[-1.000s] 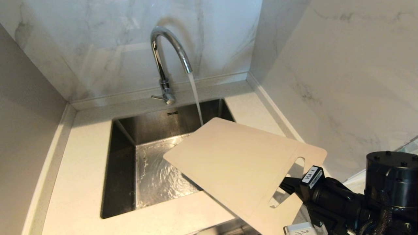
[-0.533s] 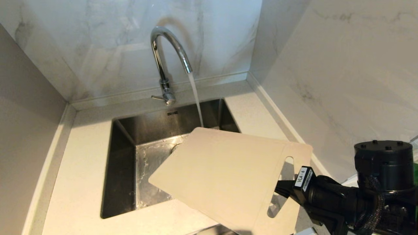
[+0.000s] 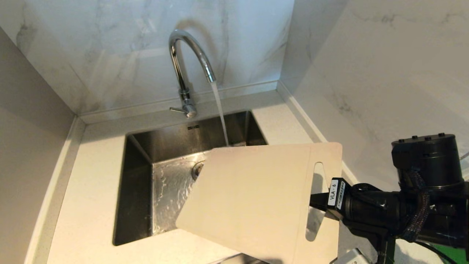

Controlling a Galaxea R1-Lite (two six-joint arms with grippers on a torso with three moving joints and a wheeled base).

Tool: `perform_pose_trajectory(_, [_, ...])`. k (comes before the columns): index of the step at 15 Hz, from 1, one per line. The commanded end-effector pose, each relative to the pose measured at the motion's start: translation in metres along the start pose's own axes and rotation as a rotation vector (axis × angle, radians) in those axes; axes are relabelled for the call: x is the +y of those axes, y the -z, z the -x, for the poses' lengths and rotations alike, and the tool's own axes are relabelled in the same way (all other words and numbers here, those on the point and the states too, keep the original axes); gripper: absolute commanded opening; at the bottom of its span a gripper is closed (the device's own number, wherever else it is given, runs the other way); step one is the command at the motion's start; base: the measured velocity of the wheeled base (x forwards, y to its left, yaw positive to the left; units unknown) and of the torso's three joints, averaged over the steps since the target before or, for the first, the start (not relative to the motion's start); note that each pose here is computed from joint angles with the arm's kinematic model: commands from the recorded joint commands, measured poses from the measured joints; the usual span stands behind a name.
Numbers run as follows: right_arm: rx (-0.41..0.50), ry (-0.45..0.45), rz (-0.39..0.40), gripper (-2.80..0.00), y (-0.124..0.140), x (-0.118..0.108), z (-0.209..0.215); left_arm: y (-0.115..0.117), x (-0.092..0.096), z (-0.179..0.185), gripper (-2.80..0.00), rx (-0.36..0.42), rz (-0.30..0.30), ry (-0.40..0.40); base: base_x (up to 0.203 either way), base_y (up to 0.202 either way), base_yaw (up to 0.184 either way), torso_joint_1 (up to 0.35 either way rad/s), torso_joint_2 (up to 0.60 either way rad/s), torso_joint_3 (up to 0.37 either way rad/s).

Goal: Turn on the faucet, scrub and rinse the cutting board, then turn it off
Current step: Pick up the cutting board

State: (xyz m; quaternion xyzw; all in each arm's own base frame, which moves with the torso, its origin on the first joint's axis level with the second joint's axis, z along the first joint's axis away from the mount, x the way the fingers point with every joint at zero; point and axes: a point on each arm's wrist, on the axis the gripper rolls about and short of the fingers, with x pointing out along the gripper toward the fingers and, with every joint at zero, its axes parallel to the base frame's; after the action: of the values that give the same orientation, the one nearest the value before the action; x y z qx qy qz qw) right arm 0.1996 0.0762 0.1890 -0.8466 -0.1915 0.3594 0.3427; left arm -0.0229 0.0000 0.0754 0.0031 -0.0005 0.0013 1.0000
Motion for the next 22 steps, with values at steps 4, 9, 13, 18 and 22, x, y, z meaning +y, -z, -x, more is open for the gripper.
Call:
perform_pose_trajectory(4, [0.013,-0.037,0.038,-2.80,0.013,-0.001,-0.002,0.000,0.000,0.000,-2.80,0.003,0.002,-0.001,0.000,0.000,0.000,0.000,0.00,0.000])
perform_pose_trajectory(9, [-0.051,-0.101,0.078,-2.80,0.035,-0.010,-0.005,0.000,0.000,0.000,-2.80,0.001,0.005,-0.001,0.000,0.000,0.000,0.000,0.00,0.000])
perform_pose_trajectory(13, [-0.084,-0.057,0.079,-2.80,0.040,-0.008,-0.015,0.000,0.000,0.000,-2.80,0.001,0.005,-0.001,0.000,0.000,0.000,0.000,0.00,0.000])
perform_pose_trajectory(18, [-0.092,0.060,0.106,-2.80,0.057,-0.006,-0.034,0.000,0.000,0.000,-2.80,0.001,0.005,-0.001,0.000,0.000,0.000,0.000,0.00,0.000])
perform_pose_trajectory(22, [-0.134,0.079,0.068,-2.80,0.070,-0.002,-0.038,0.000,0.000,0.000,-2.80,0.001,0.005,-0.001,0.000,0.000,0.000,0.000,0.00,0.000])
